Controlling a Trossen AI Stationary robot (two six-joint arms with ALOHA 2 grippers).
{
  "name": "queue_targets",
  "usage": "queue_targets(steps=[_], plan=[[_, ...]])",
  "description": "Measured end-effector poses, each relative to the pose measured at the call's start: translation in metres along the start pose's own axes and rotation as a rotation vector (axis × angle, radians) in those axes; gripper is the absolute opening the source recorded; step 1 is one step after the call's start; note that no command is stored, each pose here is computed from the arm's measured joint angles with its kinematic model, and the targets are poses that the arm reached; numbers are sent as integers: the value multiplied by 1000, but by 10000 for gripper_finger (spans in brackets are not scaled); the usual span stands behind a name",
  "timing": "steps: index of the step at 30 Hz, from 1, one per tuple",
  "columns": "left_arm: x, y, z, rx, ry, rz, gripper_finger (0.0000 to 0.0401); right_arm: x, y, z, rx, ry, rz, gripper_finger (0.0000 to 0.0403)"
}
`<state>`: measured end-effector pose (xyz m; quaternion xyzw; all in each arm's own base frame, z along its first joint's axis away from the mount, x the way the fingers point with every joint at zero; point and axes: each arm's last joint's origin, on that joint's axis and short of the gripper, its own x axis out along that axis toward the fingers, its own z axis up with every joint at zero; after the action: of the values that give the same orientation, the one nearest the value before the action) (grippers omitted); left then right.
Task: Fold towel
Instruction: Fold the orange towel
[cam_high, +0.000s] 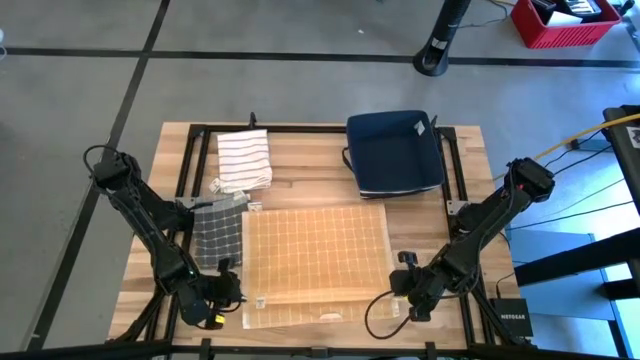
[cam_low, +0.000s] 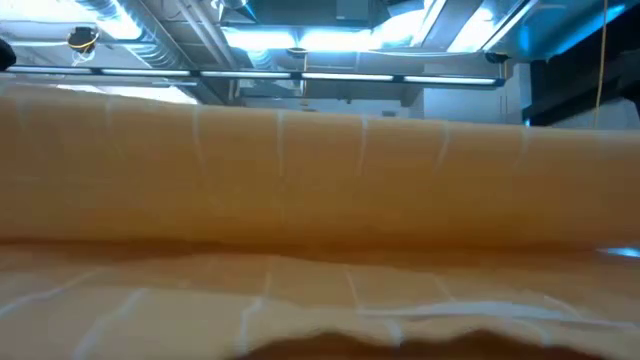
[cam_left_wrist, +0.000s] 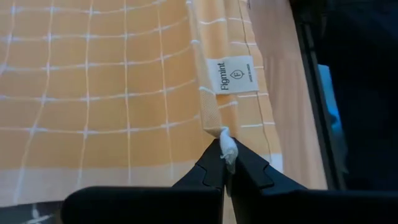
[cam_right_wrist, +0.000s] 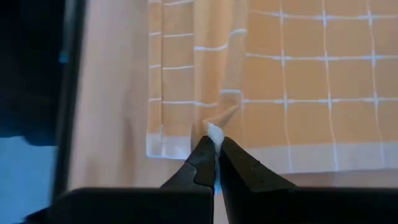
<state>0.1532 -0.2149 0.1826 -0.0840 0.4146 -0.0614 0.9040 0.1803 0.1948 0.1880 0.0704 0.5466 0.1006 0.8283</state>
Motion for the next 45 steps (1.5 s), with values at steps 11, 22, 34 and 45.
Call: queue_targets(steps=[11, 22, 34, 45], plan=[[0, -2, -1, -32, 57, -53, 1, 1, 10, 5, 76, 21, 160, 12], [-3, -6, -1, -45, 121, -145, 1, -2, 20, 13, 157, -7, 317, 12], [-3, -3, -5, -64, 178, -131, 3, -3, 23, 19, 254, -105, 311, 40], [-4, -4, 2, -152, 233, -193, 86, -3, 23, 18, 288, -74, 334, 139]])
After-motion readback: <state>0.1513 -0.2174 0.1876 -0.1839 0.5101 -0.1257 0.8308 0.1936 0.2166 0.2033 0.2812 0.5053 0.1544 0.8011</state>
